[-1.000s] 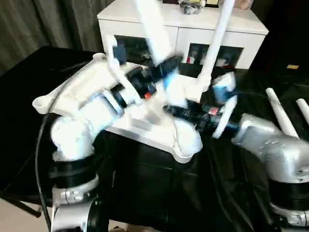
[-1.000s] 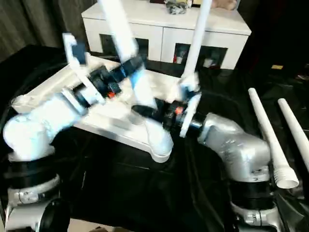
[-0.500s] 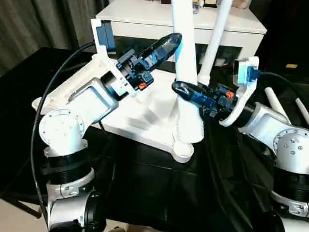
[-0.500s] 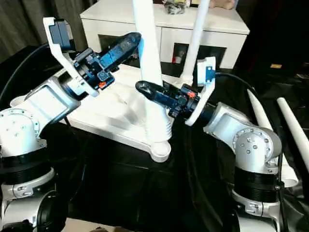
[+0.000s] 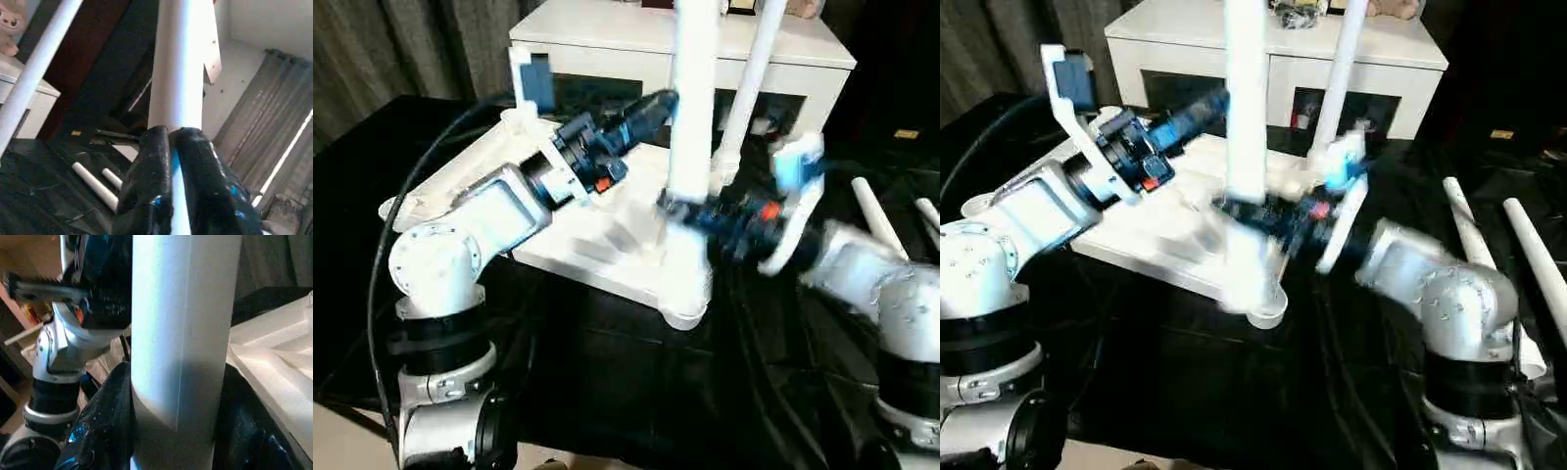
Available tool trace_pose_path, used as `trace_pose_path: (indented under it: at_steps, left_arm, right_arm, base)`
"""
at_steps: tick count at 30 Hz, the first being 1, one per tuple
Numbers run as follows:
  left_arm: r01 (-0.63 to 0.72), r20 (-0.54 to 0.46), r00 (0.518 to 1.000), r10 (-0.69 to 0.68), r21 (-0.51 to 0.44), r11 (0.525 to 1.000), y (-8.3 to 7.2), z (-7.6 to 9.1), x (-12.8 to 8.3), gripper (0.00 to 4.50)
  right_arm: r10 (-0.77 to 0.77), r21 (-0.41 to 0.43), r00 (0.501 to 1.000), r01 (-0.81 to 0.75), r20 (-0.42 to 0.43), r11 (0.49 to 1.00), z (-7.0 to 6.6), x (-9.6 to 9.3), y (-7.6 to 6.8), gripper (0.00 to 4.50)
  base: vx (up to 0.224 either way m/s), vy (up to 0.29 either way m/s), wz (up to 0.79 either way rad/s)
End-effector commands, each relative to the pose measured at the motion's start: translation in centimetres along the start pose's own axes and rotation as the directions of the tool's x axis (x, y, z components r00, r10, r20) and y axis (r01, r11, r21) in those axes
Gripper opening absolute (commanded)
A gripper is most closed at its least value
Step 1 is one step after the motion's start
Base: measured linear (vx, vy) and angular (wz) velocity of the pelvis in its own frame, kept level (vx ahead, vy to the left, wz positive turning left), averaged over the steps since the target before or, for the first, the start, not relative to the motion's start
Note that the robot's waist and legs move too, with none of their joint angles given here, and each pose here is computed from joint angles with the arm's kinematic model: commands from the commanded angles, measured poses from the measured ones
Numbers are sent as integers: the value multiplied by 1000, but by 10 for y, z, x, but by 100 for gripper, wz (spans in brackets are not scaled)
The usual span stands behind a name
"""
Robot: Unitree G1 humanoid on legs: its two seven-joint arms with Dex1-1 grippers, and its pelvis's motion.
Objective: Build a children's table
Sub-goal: Pick table leg
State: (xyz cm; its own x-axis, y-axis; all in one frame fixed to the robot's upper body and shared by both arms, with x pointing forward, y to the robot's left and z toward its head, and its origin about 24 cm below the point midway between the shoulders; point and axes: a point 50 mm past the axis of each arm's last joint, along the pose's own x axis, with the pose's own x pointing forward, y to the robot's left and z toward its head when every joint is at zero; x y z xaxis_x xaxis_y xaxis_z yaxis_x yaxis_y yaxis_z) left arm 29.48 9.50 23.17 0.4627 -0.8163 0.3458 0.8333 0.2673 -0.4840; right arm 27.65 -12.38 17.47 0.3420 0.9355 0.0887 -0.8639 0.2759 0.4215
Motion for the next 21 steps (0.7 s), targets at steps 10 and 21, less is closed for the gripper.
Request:
trace_pose_path:
  at_steps: [10, 21]
  left_arm:
    - [-50, -129, 990, 51, 9, 999, 8, -19, -10, 75]
    - [28, -126, 991, -32, -35, 999, 4, -24, -17, 160]
  right_arm:
    - [-32, -96, 994, 22, -104, 995, -13, 7, 0, 181]
    - [-34, -116, 993, 20, -113, 993, -15, 7, -2, 180]
  base:
    - [0, 0, 0]
    - [0, 0, 0]
